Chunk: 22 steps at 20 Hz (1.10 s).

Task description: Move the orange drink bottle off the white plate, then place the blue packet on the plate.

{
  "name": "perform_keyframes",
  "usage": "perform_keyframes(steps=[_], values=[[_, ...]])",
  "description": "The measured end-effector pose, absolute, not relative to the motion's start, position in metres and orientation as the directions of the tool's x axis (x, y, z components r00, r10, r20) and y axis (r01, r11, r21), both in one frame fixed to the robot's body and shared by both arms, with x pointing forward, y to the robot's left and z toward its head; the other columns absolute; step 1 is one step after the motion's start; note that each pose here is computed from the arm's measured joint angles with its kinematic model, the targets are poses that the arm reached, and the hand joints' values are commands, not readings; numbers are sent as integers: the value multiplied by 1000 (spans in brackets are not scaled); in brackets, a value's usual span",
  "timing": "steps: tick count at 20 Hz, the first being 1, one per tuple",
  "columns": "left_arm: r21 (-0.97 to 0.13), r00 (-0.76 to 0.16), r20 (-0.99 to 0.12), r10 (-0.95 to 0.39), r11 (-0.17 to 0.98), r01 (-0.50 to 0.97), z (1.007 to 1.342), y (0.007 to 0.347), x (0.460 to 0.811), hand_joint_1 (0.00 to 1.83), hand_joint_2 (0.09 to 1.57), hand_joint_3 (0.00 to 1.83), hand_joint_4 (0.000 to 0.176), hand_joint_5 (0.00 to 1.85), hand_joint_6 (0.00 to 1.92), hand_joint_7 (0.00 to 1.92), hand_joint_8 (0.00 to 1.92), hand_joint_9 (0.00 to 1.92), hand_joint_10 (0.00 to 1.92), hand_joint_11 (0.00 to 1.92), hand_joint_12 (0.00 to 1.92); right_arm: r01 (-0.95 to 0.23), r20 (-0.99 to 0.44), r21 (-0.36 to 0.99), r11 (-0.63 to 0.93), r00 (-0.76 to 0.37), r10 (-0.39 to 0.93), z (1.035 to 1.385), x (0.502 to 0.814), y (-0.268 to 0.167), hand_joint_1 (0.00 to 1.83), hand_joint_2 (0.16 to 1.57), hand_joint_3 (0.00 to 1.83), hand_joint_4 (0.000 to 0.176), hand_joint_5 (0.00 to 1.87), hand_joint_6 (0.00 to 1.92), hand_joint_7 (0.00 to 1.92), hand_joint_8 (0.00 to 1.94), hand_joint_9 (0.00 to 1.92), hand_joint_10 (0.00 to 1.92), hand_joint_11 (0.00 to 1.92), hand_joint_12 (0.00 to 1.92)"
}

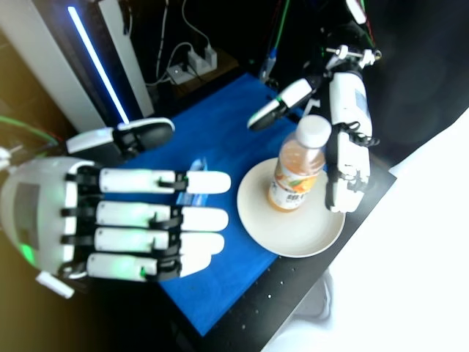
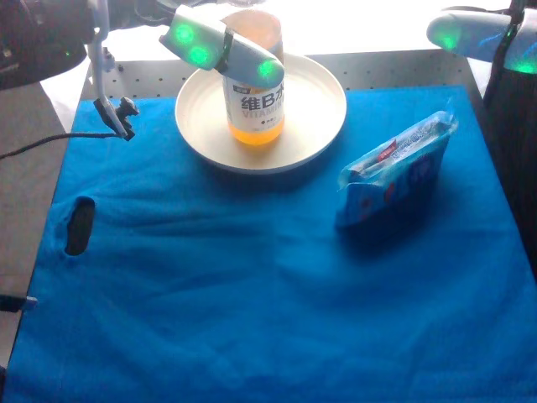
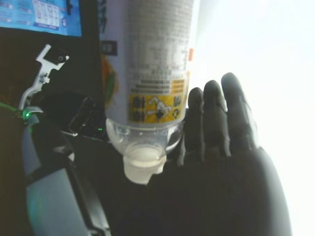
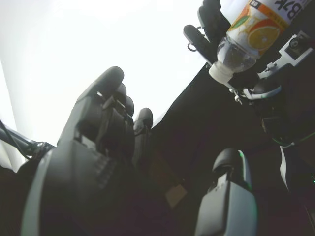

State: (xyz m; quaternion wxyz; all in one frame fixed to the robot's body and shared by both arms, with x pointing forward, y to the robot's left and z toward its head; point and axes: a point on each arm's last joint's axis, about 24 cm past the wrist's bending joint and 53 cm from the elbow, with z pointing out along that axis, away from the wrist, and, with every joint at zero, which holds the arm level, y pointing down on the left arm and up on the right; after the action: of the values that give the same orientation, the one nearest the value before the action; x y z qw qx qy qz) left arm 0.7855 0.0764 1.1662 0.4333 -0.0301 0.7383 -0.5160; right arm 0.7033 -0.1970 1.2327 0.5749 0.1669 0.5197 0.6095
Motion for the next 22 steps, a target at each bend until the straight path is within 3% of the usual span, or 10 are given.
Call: perform_keyframes(steps=[6,7,8,9,10,12,15,16,18,22], values=[[-791,-627,-605,-492,464,399,1165,73,786,1154,976,3,0,656,16,789,21,810,36,594,634,-528,-393,825,200,-283,875,1233,703,-197,652,869,3,43,420,1,285,2,368,7,199,896],[-796,-629,-598,-497,459,395,1165,73,786,1225,1059,4,0,888,815,1087,552,1023,7,772,662,-528,-393,825,200,-283,875,1233,703,-197,653,874,5,37,419,0,281,1,368,7,196,893],[-800,-631,-594,-499,452,395,1166,72,785,1348,1072,0,0,920,957,1114,682,1030,812,815,715,-528,-393,825,200,-284,875,1233,703,-197,655,871,3,39,419,0,277,0,363,4,191,890],[-800,-633,-594,-497,451,396,1166,72,785,1375,1067,0,0,976,857,1133,665,1038,1040,835,929,-529,-393,825,199,-285,874,1233,703,-196,658,874,4,40,422,1,280,1,365,4,191,890],[-798,-632,-596,-496,452,397,1166,72,785,1271,1045,0,0,1118,642,1174,771,1097,1020,910,1520,-530,-391,825,197,-284,875,1233,703,-196,656,877,4,36,422,1,272,0,352,1,175,878],[-800,-633,-593,-498,452,395,1165,72,786,1280,1044,0,0,1134,555,1175,827,1081,1096,915,1646,-530,-391,825,196,-285,875,1233,702,-196,655,875,2,33,422,1,266,0,349,0,176,875],[-803,-633,-589,-502,451,389,1163,74,786,1296,1033,0,0,1183,480,1206,716,1067,983,857,1435,-531,-390,824,195,-285,875,1233,702,-195,648,874,1,35,430,3,255,0,316,0,151,857],[-811,-633,-579,-514,446,380,1163,76,787,1371,1050,0,0,1046,772,1124,682,1106,923,890,1063,-532,-390,824,194,-285,876,1233,702,-195,637,889,6,42,432,3,287,11,362,18,183,869],[-821,-629,-566,-533,437,369,1164,80,790,1396,1046,0,0,1045,777,1118,642,1126,936,1013,866,-532,-390,824,194,-285,876,1233,702,-196,643,886,3,34,422,0,286,6,366,14,183,870],[-831,-600,-556,-575,414,372,1177,92,794,1388,1067,1,0,1044,839,1064,697,1024,1086,863,1030,-532,-391,825,192,-290,874,1233,701,-193,648,888,2,30,406,0,232,0,326,0,151,851]])
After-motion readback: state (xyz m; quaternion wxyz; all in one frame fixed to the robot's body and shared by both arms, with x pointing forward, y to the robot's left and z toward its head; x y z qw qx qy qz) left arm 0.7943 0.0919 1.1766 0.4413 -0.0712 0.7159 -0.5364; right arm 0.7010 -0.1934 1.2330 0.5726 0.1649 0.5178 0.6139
